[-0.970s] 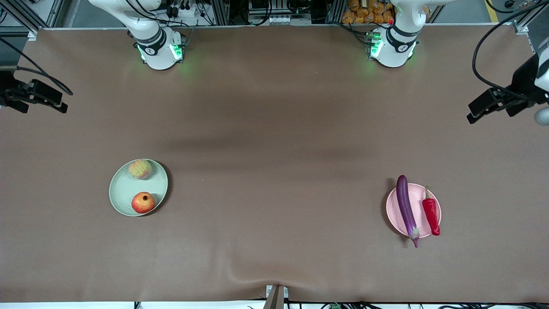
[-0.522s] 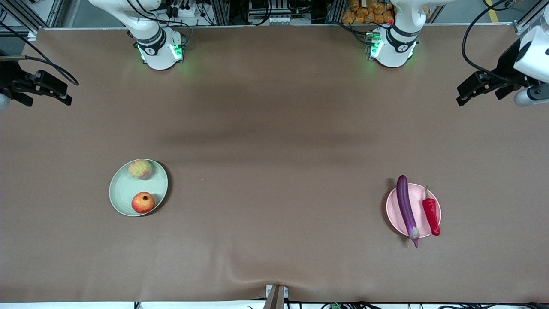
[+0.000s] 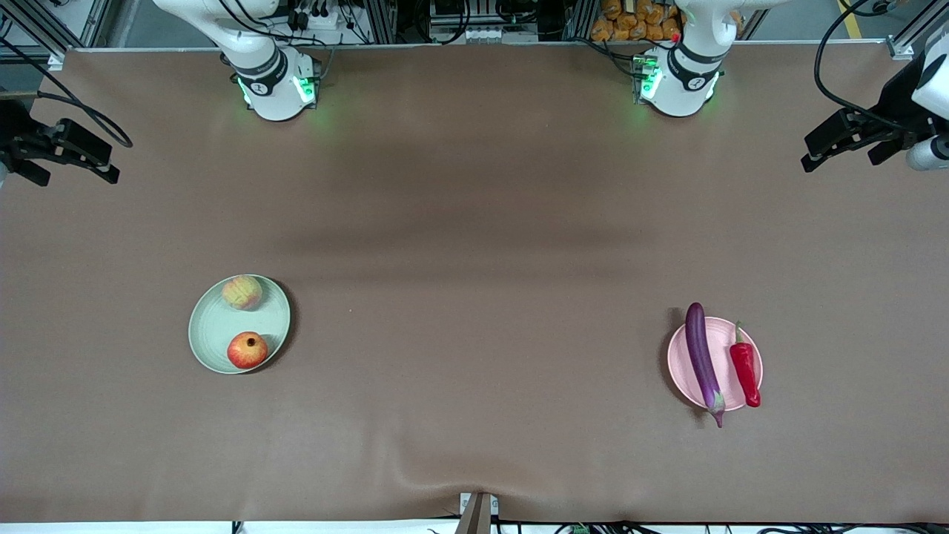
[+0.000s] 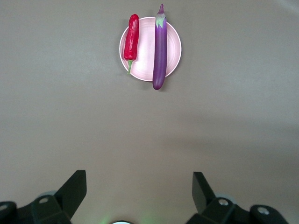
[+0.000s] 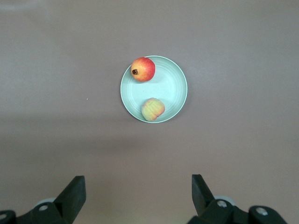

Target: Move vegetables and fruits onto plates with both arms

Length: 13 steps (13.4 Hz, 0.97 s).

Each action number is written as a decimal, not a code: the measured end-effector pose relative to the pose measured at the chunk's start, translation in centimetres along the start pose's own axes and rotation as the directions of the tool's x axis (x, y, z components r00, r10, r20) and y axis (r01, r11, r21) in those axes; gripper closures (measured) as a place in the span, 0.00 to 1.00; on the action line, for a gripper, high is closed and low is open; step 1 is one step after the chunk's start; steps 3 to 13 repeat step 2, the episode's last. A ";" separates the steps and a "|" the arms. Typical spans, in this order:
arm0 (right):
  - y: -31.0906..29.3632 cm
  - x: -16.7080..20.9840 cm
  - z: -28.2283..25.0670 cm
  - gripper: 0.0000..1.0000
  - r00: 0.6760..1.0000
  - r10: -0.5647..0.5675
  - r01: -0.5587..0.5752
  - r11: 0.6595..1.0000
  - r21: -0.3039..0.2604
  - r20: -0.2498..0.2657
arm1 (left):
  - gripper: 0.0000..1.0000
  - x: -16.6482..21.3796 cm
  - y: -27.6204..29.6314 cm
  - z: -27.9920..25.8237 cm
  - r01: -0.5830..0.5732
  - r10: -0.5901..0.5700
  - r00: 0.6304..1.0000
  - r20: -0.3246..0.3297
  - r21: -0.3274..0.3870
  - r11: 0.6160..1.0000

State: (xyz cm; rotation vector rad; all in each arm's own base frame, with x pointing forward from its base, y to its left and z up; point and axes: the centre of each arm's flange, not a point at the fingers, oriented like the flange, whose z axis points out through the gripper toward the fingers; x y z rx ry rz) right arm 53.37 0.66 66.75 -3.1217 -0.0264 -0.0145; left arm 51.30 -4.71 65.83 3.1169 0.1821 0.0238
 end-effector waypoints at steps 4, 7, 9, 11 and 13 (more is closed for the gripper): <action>0.1 0.0 0.0 0.00 1.000 0.001 -0.001 1.000 0.000 0.000 | 0.00 -0.1 0.0 0.0 0.000 0.000 1.000 0.008 0.002 1.000; 0.1 0.0 0.0 0.00 1.000 0.001 -0.001 1.000 0.000 0.000 | 0.00 -0.1 0.0 0.0 0.000 0.000 1.000 0.008 0.002 1.000; 0.1 0.0 0.0 0.00 1.000 0.001 -0.001 1.000 0.000 0.000 | 0.00 -0.1 0.0 0.0 0.000 0.000 1.000 0.008 0.002 1.000; 0.1 0.0 0.0 0.00 1.000 0.001 -0.001 1.000 0.000 0.000 | 0.00 -0.1 0.0 0.0 0.000 0.000 1.000 0.008 0.002 1.000; 0.1 0.0 0.0 0.00 1.000 0.001 -0.001 1.000 0.000 0.000 | 0.00 -0.1 0.0 0.0 0.000 0.000 1.000 0.008 0.002 1.000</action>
